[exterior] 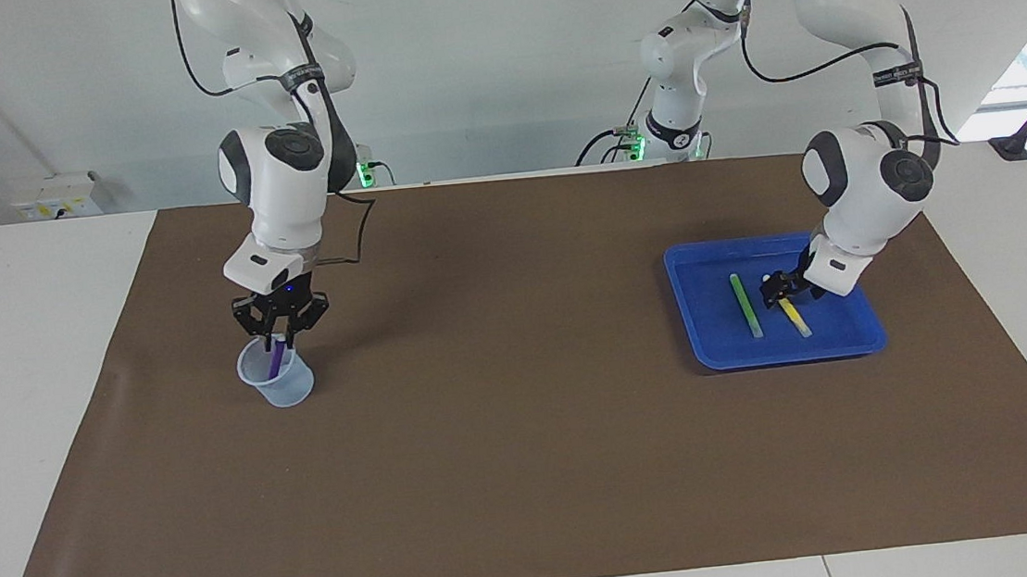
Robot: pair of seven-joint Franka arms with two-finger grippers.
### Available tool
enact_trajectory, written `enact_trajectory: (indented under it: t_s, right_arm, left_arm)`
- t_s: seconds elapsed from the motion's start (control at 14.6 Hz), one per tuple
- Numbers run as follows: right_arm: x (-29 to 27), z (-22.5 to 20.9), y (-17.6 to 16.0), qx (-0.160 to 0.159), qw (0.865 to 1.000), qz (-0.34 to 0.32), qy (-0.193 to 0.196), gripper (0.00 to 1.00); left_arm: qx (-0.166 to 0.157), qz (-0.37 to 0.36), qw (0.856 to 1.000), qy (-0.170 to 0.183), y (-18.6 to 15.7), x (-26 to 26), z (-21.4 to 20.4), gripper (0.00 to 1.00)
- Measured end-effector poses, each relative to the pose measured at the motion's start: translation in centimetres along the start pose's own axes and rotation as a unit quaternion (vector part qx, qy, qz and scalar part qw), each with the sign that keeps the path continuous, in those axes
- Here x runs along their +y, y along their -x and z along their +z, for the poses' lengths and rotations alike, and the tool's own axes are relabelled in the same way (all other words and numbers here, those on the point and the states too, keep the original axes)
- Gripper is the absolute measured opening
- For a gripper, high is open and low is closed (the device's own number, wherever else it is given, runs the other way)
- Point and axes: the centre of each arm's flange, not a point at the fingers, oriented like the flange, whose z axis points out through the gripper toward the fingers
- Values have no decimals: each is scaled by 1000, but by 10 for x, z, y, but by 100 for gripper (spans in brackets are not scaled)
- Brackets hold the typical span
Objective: Right arm passes pens to left for tray arrangement
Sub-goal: 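Release the yellow pen beside the green pen and lift the left gripper, then pull the purple pen from the cup with the right gripper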
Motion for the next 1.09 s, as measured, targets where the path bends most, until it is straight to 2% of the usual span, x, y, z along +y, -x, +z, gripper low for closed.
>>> enact_trajectory:
  t_s: [0.07,0.2,0.55,0.68,0.82,0.96,1.09]
  right_arm:
    - [0,-1,0,1,1000,0,0,18]
    - [0,-1,0,1,1000,0,0,18]
    - [8,-11,-9,9,1000,6,5,18]
    - [20,-26,-13,3,1000,10,16,18]
    - [32,-50,-16,11,1000,-1,21,18]
    - [44,-79,-13,10,1000,15,-8,18]
    - [56,-111,-10,-4,998,49,-49,18]
  left_arm:
    - [0,0,1000,0,-1,0,-2,100]
    - [-13,-1,1000,-2,-4,-1,-12,100]
    - [-41,7,999,-13,-5,16,-82,100]
    - [-52,0,999,1,5,27,-115,100]
    - [-58,-19,998,22,17,36,-152,100]
    - [-52,-53,996,44,32,48,-187,100]
    - [-49,-90,992,67,48,60,-211,100]
